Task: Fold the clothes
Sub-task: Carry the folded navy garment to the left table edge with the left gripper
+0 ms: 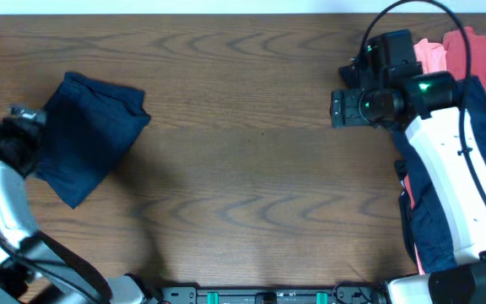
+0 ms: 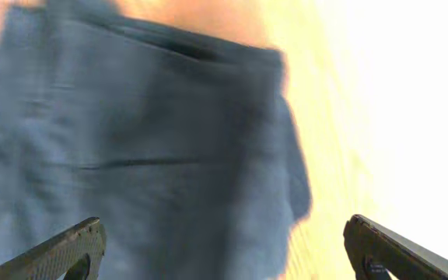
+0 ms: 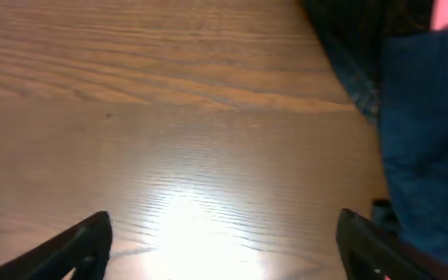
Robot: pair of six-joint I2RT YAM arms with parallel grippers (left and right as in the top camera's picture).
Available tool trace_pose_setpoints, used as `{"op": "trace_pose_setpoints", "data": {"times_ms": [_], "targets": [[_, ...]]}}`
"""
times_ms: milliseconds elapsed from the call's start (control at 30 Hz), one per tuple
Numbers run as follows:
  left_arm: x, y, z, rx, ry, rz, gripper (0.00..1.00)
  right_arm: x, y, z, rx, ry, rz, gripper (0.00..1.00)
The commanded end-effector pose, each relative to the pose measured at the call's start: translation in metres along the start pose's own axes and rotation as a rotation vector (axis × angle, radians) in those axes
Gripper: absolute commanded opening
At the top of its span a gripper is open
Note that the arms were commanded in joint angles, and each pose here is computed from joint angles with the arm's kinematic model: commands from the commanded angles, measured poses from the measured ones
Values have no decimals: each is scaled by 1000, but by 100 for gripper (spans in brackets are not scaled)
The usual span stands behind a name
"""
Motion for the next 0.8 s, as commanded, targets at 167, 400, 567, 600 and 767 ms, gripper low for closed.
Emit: {"op": "trace_pose_setpoints", "data": {"times_ms": [167,400,567,600,767], "targets": [[-80,16,104,235,523,15,98,-9,14,-6,64,9,-188,99],[-99,3,198,492,852,-63,98,-25,32,0,168,53,-161,99],[-74,-20,227,720,893,-210,98,-31,31,17,292,86,-139,99],[-67,-27,230,770,889,-252,98,-32,30,21,320,92,-135,99],[-43,-55,235,957,871,-416,98,-36,22,39,437,127,-115,99]]}}
Point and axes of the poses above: each gripper's point midway between its finger pads, its own y axis out along the fingers, its own x axis along the line the jaws close on, z = x × y, the point moved 9 cm from there along -y, back along the fingers, and after that the axes turned 3 degrees about y, right-handed, at the moved point
